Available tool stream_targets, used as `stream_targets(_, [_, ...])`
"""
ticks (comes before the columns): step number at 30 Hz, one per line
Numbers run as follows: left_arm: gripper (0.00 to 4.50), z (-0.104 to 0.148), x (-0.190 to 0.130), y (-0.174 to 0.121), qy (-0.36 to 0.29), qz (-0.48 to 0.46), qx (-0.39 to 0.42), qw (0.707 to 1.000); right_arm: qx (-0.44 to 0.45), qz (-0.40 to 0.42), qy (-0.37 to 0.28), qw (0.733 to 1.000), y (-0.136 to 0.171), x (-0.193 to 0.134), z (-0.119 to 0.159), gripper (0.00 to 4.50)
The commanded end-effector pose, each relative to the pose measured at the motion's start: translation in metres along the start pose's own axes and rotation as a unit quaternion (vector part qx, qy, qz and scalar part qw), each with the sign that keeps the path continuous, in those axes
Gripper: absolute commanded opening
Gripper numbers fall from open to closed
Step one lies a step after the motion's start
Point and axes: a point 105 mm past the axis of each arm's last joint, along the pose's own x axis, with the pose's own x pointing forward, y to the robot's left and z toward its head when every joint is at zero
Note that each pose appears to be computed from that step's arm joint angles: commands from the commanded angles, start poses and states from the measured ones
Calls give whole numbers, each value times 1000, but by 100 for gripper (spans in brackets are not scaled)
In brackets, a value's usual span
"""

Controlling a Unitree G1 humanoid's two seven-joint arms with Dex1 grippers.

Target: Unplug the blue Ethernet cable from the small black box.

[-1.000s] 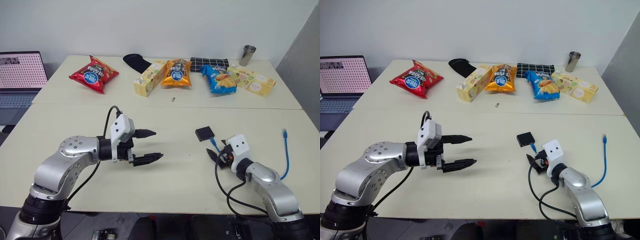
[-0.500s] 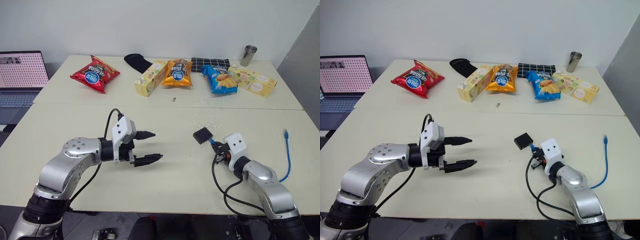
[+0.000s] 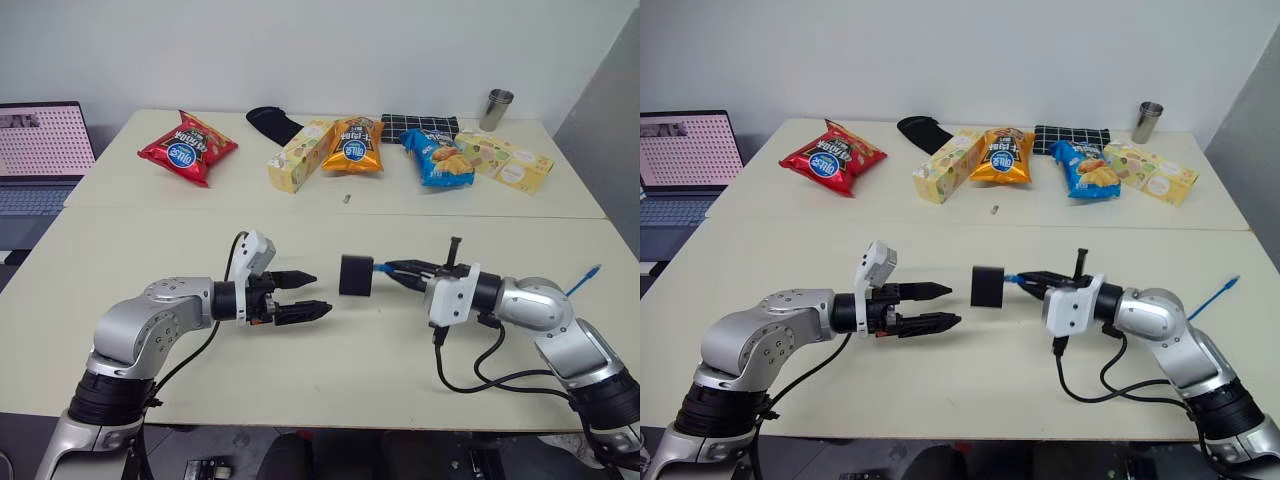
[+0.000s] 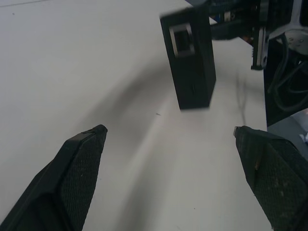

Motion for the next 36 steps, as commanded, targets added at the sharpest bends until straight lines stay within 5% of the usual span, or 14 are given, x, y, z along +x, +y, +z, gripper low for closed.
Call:
stream_targets(1, [450,17,3,-12,-40,-35,-20,998,-93,-13,-65,993,-22,4,25,8])
stream_targets(9, [450,14,1,-20,-47,-53,-37,997,-104,-15,-71,992,-24,4,22,8])
stream_targets(27, [83,16,7,-23,-72,-72,-47,994,-102,-19,-85,991,-20,9,28,8])
stream_targets(31, [80,15,4,-18,-72,-62,-47,994,-120,-2,-87,989,-14,9,31,8])
stream_targets(36, [79,13,1,-16,-63,-63,-35,995,-98,25,-82,992,-9,4,30,143])
